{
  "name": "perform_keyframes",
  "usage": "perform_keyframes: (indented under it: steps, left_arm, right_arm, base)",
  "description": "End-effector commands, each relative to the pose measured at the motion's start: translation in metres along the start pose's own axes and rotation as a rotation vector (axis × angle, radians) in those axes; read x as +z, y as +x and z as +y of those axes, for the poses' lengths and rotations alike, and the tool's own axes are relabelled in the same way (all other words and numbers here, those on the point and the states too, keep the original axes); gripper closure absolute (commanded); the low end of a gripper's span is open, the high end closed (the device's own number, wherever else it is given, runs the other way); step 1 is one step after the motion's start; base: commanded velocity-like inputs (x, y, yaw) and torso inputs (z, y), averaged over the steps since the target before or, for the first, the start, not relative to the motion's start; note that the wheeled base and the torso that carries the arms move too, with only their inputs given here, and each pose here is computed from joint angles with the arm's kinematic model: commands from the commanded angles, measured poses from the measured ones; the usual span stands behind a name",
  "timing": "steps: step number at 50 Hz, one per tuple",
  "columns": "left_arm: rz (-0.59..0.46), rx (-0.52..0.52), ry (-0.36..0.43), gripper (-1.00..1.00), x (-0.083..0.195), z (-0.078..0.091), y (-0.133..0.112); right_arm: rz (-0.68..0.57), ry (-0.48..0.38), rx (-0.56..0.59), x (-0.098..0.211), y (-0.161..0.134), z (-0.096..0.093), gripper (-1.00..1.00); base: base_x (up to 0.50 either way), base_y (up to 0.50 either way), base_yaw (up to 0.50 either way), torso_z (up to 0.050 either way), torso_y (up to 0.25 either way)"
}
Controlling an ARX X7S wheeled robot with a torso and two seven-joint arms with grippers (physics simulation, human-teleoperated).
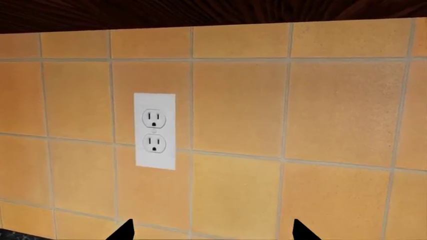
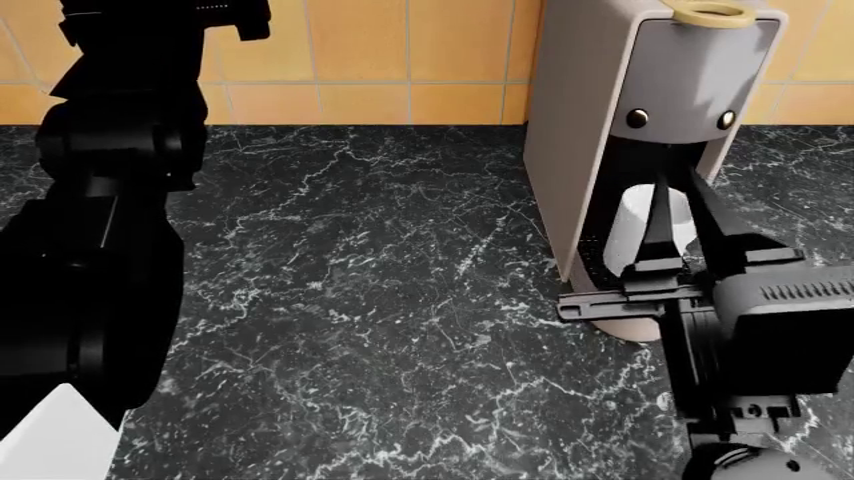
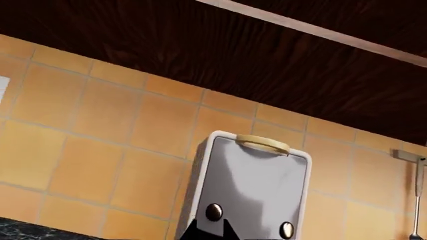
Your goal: Pick the mug from the cabinet, place it under the coffee machine dispenser, and press the start button.
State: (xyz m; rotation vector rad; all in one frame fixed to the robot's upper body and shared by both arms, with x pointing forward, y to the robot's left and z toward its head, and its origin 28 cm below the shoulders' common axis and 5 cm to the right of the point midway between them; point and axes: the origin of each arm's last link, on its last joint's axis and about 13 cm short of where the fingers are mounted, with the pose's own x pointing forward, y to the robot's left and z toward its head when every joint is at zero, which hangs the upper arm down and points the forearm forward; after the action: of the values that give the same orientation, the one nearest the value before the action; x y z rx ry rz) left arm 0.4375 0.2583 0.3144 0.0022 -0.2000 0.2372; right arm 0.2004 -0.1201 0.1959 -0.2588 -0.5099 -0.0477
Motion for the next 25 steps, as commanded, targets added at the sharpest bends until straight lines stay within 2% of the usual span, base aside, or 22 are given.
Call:
perform_keyframes:
  steps: [1, 9, 15, 25]
  left_arm:
    - [0.001, 0.000, 0.000, -1.00, -0.001, 0.000, 0.000]
    - [0.002, -0.001, -0.001, -1.00, -0.001, -0.001, 0.000]
    - [0.003, -0.002, -0.001, -1.00, -0.001, -0.001, 0.000]
    - [0.007, -0.001, 0.001, -1.00, -0.004, -0.001, -0.001]
  right_arm:
    - [-0.128, -0.135, 0.098, 0.026, -0.004, 0.007, 1.00]
    - [-0.114, -0.211, 0.124, 0.021, 0.020, 0.011, 1.00]
    - [-0.073, -0.224, 0.108, 0.012, 0.039, 0.011, 1.00]
    - [-0.030, -0.220, 0.067, 0.002, 0.045, 0.006, 1.00]
  base:
    - [0.00, 0.00, 0.00, 0.000, 0.000]
    - [0.00, 0.00, 0.00, 0.000, 0.000]
    - [0.00, 0.00, 0.00, 0.000, 0.000]
    - [0.00, 0.00, 0.00, 0.000, 0.000]
